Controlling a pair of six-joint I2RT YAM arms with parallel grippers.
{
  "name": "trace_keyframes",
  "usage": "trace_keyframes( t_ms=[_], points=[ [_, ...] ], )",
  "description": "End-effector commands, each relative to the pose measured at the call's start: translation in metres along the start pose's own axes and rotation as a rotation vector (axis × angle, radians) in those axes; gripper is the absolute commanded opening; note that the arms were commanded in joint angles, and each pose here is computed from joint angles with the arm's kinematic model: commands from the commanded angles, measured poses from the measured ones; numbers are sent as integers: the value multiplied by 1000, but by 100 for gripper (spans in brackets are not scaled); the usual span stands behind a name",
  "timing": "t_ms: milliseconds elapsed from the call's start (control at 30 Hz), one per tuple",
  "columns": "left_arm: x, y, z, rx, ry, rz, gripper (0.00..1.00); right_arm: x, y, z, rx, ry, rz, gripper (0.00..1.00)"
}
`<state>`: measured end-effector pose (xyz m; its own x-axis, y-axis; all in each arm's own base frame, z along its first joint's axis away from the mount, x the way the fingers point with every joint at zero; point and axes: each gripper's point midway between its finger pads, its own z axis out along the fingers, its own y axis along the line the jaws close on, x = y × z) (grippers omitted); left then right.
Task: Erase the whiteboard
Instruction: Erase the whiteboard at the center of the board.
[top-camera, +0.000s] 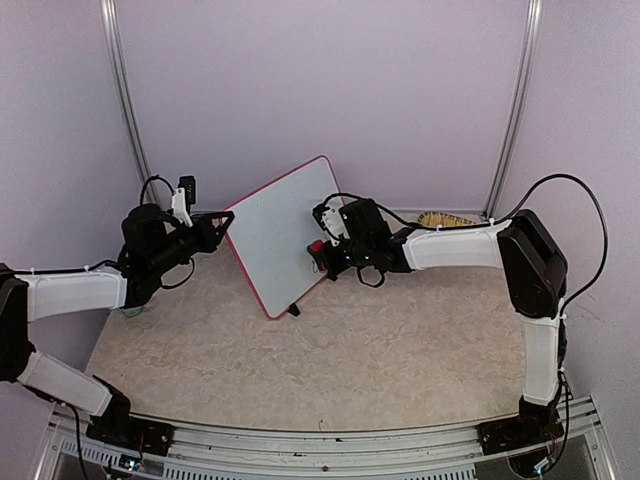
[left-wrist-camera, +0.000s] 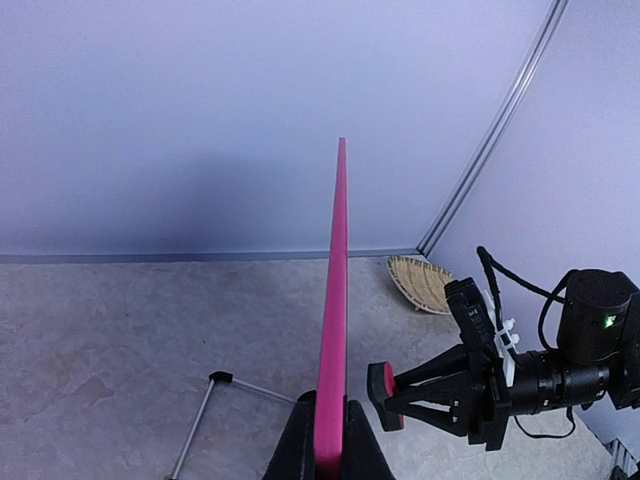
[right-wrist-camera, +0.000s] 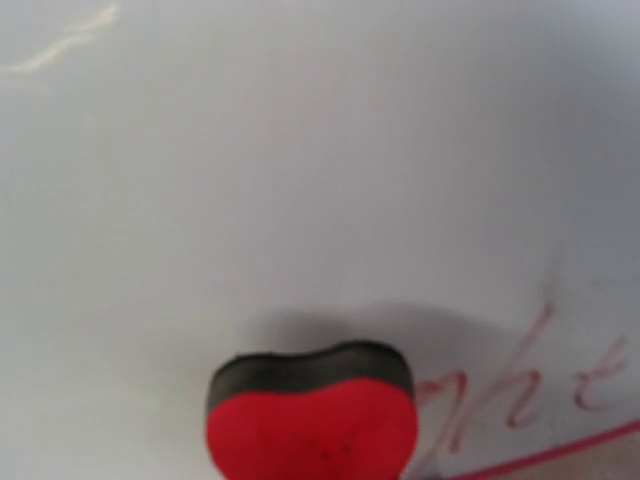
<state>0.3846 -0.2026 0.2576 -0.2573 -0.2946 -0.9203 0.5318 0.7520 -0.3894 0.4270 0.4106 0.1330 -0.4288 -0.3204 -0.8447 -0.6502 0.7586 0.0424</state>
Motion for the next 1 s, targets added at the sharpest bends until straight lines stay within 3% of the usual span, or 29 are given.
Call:
trace_keyframes(
  t_ms=[0,567,967],
  points=[
    [38,18,-13,-118,124,-42,0,-17,4,-18,-33,-54,-5,11],
    [14,-33,-49,-58,-61,122,0,-7,12,-26,-58,-49,-29,11],
    [21,-28,-62,-127,-36,36,0,-17,33,-37,-113,-79,-82,11]
  ],
)
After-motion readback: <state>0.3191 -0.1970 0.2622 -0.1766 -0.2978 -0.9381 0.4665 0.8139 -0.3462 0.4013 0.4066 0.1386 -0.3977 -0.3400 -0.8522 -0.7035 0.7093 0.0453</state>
